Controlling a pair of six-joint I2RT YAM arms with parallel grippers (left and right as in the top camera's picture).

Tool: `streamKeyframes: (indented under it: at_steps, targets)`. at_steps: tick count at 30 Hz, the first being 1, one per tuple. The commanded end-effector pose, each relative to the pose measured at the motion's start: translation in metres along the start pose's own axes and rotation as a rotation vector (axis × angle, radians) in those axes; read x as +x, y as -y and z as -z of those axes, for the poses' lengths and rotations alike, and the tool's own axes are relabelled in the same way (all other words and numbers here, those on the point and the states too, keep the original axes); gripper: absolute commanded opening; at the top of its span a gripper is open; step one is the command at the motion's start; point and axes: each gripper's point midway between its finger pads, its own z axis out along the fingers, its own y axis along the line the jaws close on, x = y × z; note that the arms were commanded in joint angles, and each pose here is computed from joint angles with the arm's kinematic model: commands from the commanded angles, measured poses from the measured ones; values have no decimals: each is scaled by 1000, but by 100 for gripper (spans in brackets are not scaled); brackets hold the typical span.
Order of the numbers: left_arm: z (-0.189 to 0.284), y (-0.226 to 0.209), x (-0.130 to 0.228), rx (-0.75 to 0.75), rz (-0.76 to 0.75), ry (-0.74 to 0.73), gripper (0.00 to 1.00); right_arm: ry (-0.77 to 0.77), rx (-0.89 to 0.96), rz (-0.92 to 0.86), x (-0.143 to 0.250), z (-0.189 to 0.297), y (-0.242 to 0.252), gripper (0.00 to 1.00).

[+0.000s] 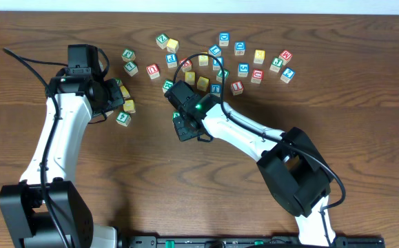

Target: Spell out NEURIPS

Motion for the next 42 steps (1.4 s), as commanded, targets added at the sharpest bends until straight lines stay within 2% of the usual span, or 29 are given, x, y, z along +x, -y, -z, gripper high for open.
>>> streamKeyframes:
  at_steps: [1, 14, 20, 24, 31, 42]
  targets:
    - [11, 1, -11, 6, -15, 41, 8, 6, 18, -18, -3, -4, 3, 1]
    - [11, 2, -12, 7, -14, 44, 7, 14, 7, -1, -5, -2, 0, 1]
    - [11, 2, -13, 9, -14, 50, 8, 81, -44, 27, -22, 34, -9, 1]
    - [11, 2, -13, 9, -14, 50, 8, 119, -8, 3, -31, 53, 5, 1]
    - [8, 1, -10, 6, -14, 41, 8, 56, 43, -113, -24, 39, 37, 1]
    - [8, 1, -9, 5, -14, 38, 8, -28, 28, -125, -8, 7, 34, 1]
